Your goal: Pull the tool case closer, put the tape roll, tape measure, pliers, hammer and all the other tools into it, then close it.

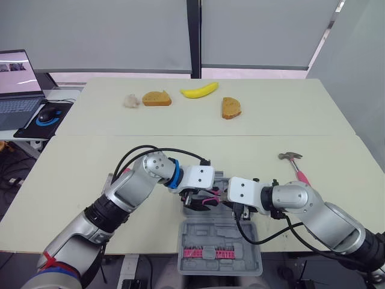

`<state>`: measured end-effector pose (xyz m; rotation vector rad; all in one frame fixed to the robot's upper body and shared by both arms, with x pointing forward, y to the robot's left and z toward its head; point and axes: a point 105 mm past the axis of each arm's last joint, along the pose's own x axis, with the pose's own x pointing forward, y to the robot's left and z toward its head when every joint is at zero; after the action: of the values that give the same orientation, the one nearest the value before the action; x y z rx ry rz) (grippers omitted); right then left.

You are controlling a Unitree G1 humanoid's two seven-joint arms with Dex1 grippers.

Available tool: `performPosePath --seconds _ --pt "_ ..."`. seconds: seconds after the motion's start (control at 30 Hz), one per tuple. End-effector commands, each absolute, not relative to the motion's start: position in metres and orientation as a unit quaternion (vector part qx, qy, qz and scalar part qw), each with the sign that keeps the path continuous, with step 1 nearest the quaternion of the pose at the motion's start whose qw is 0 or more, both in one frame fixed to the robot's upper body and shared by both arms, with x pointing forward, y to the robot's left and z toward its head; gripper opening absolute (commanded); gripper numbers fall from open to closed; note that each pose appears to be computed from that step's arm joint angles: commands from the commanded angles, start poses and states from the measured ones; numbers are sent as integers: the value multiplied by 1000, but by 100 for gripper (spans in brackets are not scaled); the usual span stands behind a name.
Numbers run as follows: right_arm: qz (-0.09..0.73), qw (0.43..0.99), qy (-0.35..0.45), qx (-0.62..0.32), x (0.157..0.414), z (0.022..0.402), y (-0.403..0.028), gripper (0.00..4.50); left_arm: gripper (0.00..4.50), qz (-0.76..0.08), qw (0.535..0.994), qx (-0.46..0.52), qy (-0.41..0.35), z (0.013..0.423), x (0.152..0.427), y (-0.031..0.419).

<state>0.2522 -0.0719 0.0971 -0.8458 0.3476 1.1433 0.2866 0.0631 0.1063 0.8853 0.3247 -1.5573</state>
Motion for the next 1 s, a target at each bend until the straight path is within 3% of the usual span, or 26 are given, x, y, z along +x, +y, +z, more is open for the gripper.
performPosePath --seconds 0.03,0.43,0.67,1.0 --pt "524 749 124 -386 251 117 -72 126 450 -683 623 367 106 129 284 85" --pt "542 705 157 -430 252 121 -94 126 450 -675 641 354 89 130 261 156" --pt "551 689 171 -438 262 102 -83 126 450 -677 636 361 78 121 245 163" --pt "562 680 181 -435 274 81 -67 126 450 -669 646 360 74 117 243 165"
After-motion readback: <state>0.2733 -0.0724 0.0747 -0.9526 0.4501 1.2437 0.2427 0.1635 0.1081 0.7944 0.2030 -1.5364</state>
